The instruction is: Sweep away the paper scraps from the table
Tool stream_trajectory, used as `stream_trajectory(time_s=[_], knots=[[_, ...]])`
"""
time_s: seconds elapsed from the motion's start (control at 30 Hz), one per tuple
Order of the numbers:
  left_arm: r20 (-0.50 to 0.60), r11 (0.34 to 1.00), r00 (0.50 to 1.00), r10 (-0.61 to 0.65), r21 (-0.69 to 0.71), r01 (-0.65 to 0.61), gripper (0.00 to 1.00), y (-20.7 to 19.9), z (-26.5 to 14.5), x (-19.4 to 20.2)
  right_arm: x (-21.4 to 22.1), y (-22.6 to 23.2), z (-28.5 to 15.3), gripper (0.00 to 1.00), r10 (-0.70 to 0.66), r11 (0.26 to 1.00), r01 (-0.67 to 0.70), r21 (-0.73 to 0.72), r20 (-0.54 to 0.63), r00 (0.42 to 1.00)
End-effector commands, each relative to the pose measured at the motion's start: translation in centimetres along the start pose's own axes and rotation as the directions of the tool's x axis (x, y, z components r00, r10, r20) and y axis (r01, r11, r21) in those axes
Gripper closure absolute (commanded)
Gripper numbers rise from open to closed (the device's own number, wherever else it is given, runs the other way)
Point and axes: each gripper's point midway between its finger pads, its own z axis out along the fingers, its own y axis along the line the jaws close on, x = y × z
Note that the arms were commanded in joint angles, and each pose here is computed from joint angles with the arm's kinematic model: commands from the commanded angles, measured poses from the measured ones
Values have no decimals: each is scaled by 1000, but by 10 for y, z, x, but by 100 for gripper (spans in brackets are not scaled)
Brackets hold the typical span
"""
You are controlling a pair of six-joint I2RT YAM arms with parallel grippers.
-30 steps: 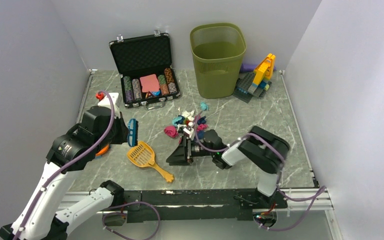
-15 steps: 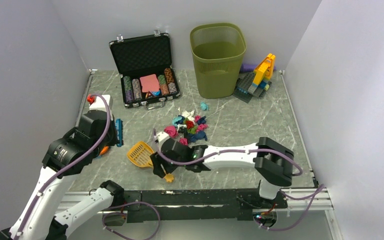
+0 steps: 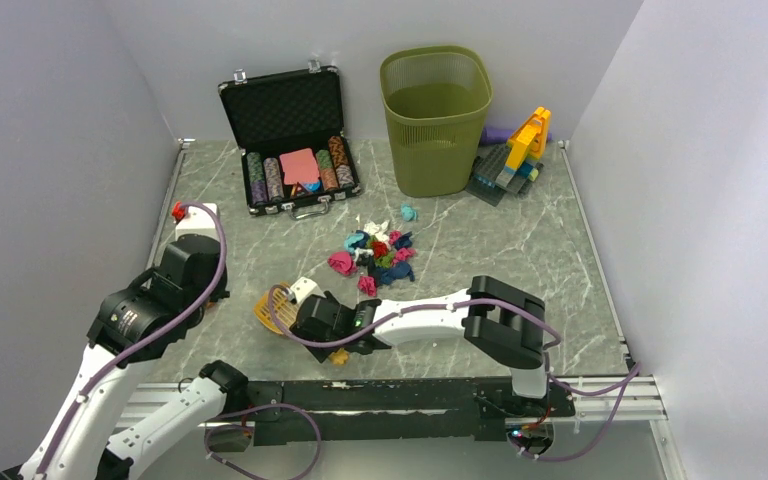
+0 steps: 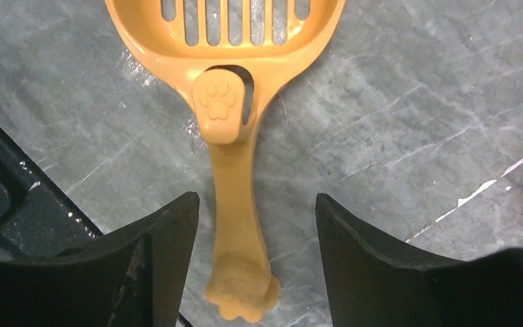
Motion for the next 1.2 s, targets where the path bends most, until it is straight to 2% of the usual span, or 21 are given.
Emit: stream_trajectory(time_s=[0.0,0.23,0.4,0.43,0.47,0.53,0.83,1.03,1.17], knots=[[44,1000,999,17,-24,-16,100,3,4,-9,-18,3,3,35,-47,998,45,35,38,998],[41,998,999,25,-57,-22,100,9,5,-8,-13,5,18,41,-84,995,82,63,34,996],[38,998,999,25,-62,-22,100,10,5,-8,-8,2,20,50,-84,993,80,85,45,995],[36,998,999,25,-60,-23,100,9,5,-7,-7,2,19,55,-86,993,81,87,48,995],[36,998,999,25,-57,-22,100,9,5,-8,-7,1,17,64,-87,993,81,91,55,995],[35,998,999,25,-51,-23,100,7,4,-8,-7,-1,11,98,-91,991,84,102,62,994],[5,994,998,65,90,-66,100,-27,15,-10,-22,-28,-65,100,7,991,-32,128,188,982],[-7,979,995,102,180,-99,100,-62,37,-18,-5,-68,-124,100,107,969,-154,195,230,967],[-16,962,993,118,248,-110,100,-94,58,-27,15,-107,-156,100,236,923,-289,254,217,947]])
